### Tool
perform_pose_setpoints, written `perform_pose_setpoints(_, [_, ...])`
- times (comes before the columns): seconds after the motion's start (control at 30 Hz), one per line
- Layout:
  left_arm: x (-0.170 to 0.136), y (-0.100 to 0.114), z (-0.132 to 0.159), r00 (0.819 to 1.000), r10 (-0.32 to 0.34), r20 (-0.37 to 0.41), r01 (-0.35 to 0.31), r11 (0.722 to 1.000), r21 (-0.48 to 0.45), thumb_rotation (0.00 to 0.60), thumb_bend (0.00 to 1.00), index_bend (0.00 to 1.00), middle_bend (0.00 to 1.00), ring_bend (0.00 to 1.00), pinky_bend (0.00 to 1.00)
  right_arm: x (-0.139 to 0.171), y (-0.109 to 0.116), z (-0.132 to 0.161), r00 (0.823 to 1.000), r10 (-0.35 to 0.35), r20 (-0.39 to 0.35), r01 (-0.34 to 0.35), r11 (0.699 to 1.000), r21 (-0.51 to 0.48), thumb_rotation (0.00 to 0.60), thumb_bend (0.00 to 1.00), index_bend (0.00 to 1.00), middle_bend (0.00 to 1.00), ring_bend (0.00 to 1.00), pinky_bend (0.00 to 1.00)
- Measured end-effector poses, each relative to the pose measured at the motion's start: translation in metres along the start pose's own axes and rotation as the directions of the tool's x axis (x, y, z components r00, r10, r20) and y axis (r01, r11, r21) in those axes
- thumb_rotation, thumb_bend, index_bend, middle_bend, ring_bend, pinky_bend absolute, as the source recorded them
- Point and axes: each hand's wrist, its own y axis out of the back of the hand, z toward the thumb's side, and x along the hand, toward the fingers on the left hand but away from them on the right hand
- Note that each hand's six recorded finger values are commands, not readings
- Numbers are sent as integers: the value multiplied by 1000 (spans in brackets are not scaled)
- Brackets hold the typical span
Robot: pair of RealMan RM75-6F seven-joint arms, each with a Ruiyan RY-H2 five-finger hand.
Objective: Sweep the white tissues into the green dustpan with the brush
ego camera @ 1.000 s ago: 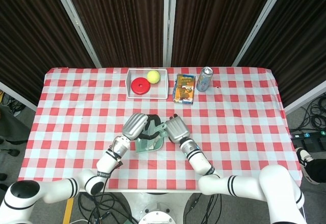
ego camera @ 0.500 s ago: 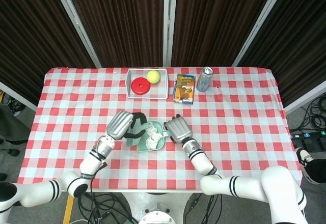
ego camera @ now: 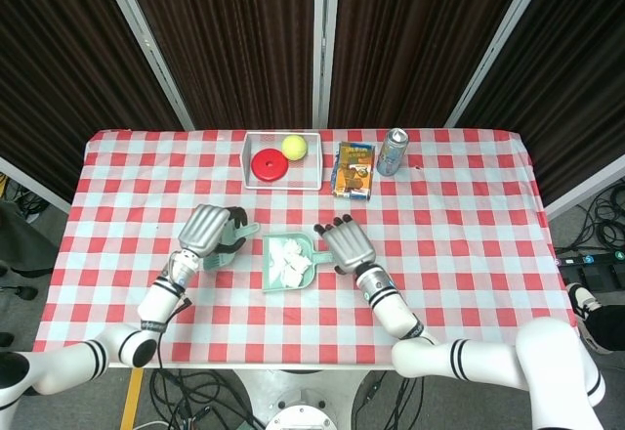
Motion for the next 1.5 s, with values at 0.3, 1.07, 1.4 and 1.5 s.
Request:
perform_pose_setpoints(0.3, [8,-4,-12,996,-29,-85,49,970,237,600,369,342,426,684,837,36,25,-45,997,-68,28,68,998,18,600,26,190,335,188,196])
perform_pose_setpoints(1.07, [-106,78,-97,960,164,-229,-125,977,174,600,52,263,284,206,306,192,35,-202,942,-215,258,247,964,-100,600,127,87,194,8,54])
perform_pose_setpoints(1.4, [-222,83,-143,908,259,-329,-195,957,214,600,52,263,276,181,223,283,24,-243,879,-286,382,377,906,-191,600,128,31,140,0,0])
perform_pose_setpoints(1.5, [-248,80,-146,899,256,-356,-191,959,210,600,51,262,262,172,214,301,17,-244,873,-283,397,382,904,-194,600,128,30,142,0,0])
